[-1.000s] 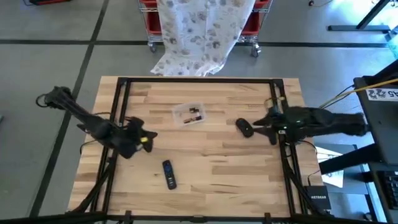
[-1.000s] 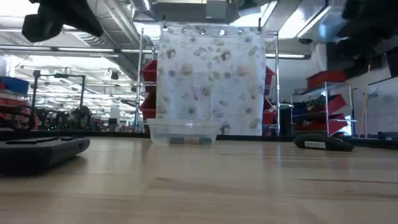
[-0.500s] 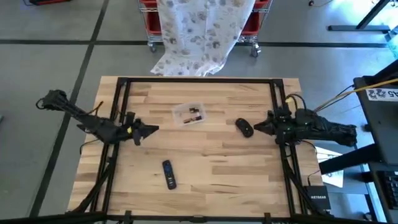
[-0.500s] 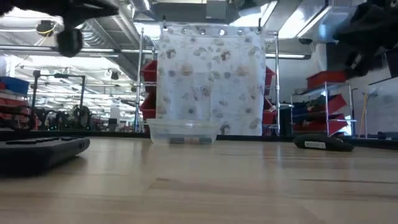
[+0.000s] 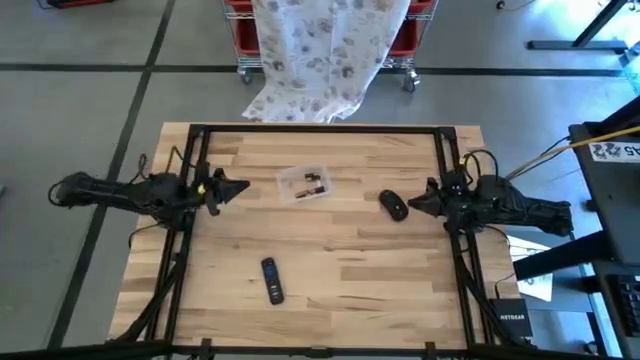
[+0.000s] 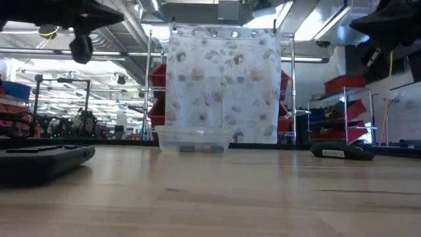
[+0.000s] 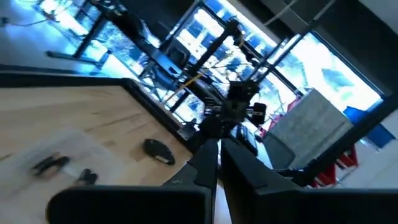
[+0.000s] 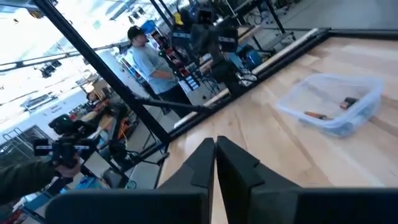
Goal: Insert battery
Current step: Return to Home Position
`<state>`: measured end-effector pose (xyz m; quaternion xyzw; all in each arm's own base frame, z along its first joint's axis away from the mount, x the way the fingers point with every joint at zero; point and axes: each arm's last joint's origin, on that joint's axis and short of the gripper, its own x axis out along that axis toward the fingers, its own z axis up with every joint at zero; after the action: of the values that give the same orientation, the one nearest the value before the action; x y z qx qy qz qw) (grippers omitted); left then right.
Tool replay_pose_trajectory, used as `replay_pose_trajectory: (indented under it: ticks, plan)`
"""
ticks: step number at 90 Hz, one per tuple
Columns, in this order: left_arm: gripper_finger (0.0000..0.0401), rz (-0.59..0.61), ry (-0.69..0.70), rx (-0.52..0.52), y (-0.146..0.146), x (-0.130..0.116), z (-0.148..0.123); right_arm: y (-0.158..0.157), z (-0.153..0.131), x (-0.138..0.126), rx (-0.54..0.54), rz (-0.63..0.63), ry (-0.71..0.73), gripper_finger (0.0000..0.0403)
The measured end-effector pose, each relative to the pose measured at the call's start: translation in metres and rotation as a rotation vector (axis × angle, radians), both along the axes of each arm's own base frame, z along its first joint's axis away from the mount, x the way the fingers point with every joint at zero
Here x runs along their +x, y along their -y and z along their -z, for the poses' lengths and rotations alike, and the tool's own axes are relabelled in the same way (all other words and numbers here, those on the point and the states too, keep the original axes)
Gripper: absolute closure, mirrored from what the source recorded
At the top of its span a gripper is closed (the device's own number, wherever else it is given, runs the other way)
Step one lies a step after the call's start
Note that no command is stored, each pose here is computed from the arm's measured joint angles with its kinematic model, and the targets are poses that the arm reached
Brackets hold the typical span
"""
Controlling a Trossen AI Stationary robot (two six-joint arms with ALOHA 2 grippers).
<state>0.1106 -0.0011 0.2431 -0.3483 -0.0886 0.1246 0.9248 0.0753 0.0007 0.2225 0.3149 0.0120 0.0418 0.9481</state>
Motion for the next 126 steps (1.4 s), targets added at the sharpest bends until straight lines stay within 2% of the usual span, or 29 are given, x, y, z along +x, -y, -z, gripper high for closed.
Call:
replay_pose_trajectory:
  ticks: [16,30,36,57,64,77,88,95,106,114,126]
  plan:
    - [0.0401,0.013,0.023,0.018,-0.001,-0.026,0.0,0.002,-0.008,-0.004,-0.043,0.058,0.012,0.0402]
    - [0.0401,-0.036,-0.017,0.022,-0.004,-0.041,0.007,0.002,-0.008,-0.004,-0.044,0.091,0.011,0.0402]
    - [0.0401,-0.024,-0.059,0.035,-0.003,-0.041,0.01,0.002,-0.007,-0.004,-0.045,0.091,0.002,0.0402]
    - [0.0401,0.034,-0.062,0.034,-0.001,-0.037,0.017,0.002,-0.002,-0.003,-0.099,0.089,-0.036,0.0402]
    - [0.0401,0.031,-0.058,0.074,-0.001,-0.034,0.021,0.003,0.0,-0.002,-0.1,0.088,-0.039,0.0402]
    - [0.0401,0.018,-0.055,0.131,0.0,-0.024,0.043,0.003,0.002,-0.001,-0.101,0.088,-0.037,0.0402]
    - [0.0401,0.04,-0.039,0.103,0.001,-0.015,0.071,0.002,0.003,-0.001,-0.11,0.085,-0.042,0.0402]
    - [0.0401,0.045,-0.059,0.101,0.0,-0.014,0.072,0.003,0.004,0.0,-0.122,0.085,-0.038,0.0402]
    - [0.0401,0.027,-0.012,0.125,-0.002,-0.014,0.067,0.003,0.021,0.006,-0.114,0.086,-0.082,0.0402]
    - [0.0401,0.019,-0.026,0.123,-0.003,-0.014,0.068,0.003,0.032,0.013,-0.099,0.089,-0.025,0.0402]
    - [0.0401,0.024,-0.052,0.045,-0.003,-0.013,0.073,0.004,0.052,0.021,-0.089,0.112,0.032,0.0402]
